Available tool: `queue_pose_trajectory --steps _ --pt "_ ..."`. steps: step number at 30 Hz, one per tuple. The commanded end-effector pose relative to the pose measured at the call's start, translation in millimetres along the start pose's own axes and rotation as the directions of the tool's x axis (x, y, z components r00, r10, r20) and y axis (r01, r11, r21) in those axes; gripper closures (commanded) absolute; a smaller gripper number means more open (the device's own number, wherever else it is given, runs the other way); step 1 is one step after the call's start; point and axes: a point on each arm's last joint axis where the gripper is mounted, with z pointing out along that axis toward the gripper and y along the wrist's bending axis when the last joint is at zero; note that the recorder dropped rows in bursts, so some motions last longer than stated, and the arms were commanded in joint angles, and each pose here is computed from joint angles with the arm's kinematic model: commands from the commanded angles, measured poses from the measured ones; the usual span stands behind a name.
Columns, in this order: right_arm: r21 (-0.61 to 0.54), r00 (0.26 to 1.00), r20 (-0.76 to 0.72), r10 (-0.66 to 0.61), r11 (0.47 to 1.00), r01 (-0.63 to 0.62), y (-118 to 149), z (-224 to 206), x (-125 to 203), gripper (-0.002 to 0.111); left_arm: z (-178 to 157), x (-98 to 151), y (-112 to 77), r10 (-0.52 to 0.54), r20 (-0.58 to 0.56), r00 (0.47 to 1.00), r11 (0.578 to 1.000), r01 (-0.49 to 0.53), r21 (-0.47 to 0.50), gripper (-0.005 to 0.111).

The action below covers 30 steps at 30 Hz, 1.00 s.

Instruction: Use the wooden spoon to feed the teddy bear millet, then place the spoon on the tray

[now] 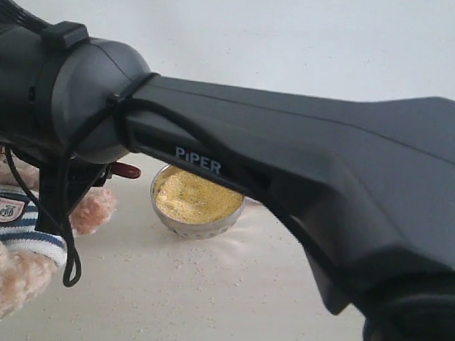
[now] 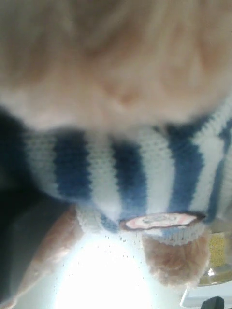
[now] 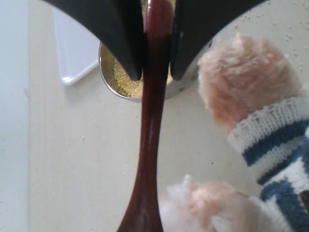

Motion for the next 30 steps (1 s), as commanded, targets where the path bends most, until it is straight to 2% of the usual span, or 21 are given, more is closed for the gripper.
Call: queue_pose_trajectory --steps 1,4,6,10,18,22,30 --pt "0.057 1.0 0.006 -0.017 0.998 0.017 -0.6 -6.6 -2.3 0.098 -1.0 -0.1 -2.3 -0.01 0.015 1.0 1.0 0.009 0.016 0.099" --pt "0.074 0.999 0.002 -0.033 0.997 0.032 1.7 -5.4 -3.6 0.101 -1.0 -0.1 -2.3 -0.01 0.015 1.0 1.0 0.009 0.016 0.099" --pt "0.079 0.999 -0.003 -0.04 0.996 0.04 3.4 -3.3 -4.1 0.109 -1.0 -0.1 -2.3 -0.01 0.015 1.0 1.0 0.009 0.016 0.099" --pt "0.108 0.999 -0.01 -0.048 0.993 0.049 7.3 -1.3 -6.3 0.108 -1.0 -0.1 -2.3 -0.01 0.015 1.0 1.0 0.009 0.016 0.099" --pt "0.152 0.999 0.003 0.033 0.988 -0.033 10.1 -2.5 -8.9 0.108 -1.0 -0.1 -2.3 -0.01 0.015 1.0 1.0 0.009 0.016 0.099" --pt "0.203 1.0 0.0 -0.003 0.979 0.003 13.2 -2.8 -11.7 0.108 -1.0 -0.1 -2.3 -0.01 0.015 1.0 1.0 0.009 0.016 0.099" --pt "0.175 0.999 0.019 0.05 0.983 -0.052 19.4 -5.9 -13.7 0.108 -1.0 -0.1 -2.3 -0.01 0.015 1.0 1.0 0.009 0.016 0.099"
